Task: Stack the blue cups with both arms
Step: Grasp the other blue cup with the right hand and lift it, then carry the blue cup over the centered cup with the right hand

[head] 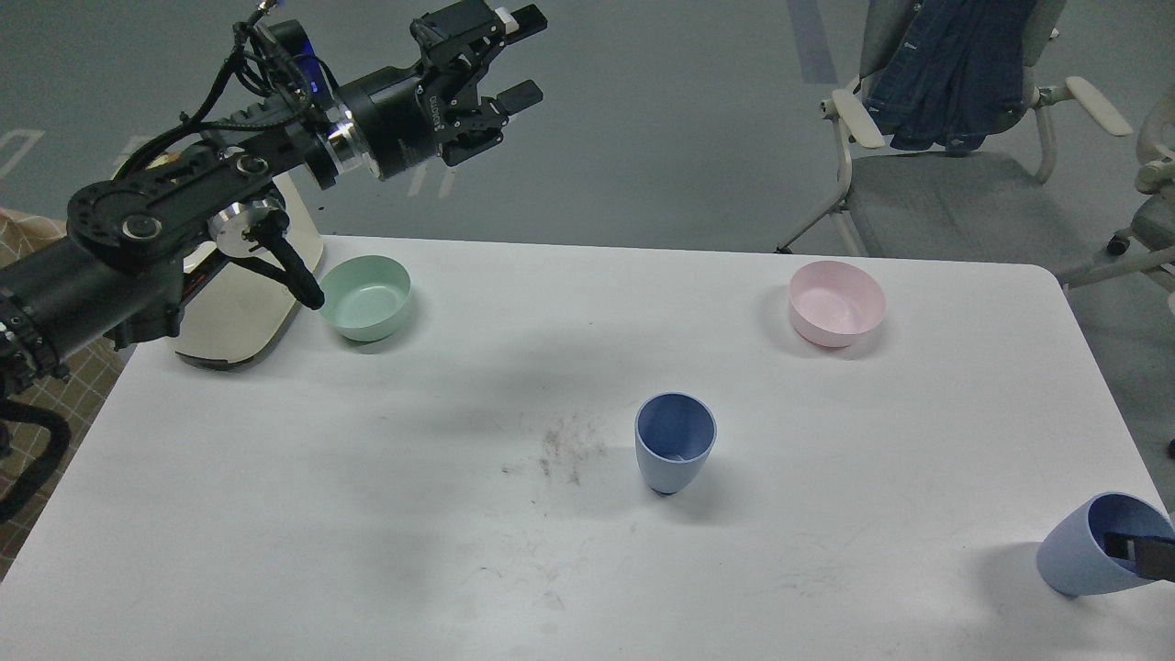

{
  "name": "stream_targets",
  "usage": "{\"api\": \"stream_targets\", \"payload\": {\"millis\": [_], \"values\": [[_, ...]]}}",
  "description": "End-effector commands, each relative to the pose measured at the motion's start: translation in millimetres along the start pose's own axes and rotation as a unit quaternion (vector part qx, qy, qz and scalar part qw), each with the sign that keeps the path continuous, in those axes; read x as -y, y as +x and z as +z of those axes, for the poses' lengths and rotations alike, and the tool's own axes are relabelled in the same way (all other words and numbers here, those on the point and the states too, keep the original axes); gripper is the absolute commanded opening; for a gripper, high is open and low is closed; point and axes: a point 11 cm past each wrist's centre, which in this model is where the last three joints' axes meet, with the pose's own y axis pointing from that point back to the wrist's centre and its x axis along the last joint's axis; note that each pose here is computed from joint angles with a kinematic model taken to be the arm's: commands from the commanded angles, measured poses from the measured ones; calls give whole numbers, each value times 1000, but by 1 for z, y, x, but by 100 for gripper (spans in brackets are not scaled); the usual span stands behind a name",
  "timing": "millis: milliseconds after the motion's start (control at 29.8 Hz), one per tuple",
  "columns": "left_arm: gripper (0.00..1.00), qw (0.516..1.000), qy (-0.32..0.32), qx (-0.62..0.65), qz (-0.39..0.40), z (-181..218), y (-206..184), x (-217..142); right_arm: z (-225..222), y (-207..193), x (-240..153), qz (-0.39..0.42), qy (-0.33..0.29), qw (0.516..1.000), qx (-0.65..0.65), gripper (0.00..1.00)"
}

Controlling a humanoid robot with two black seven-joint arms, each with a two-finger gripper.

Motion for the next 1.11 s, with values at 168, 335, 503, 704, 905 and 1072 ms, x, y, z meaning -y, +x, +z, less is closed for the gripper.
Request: {"api": "stream_targets", "payload": {"millis": [168,335,503,704,905,1072], "values": [[87,1000,0,0,0,0,0,0,-1,10,-2,16,0,1000,-8,0],[87,1000,1,-1,1,-1,0,-1,-11,49,-8,60,9,998,-30,0],[87,1000,1,-1,1,-1,0,-1,-43,119,-8,88,31,992,-91,0],[87,1000,0,0,0,0,0,0,-120,226,17,98,55,974,-194,0],[87,1000,1,0,1,-1,1,-1,-228,266,38,47,80,947,-309,0],[87,1000,1,0,1,-1,1,-1,-289,253,47,8,117,927,-355,0]]}}
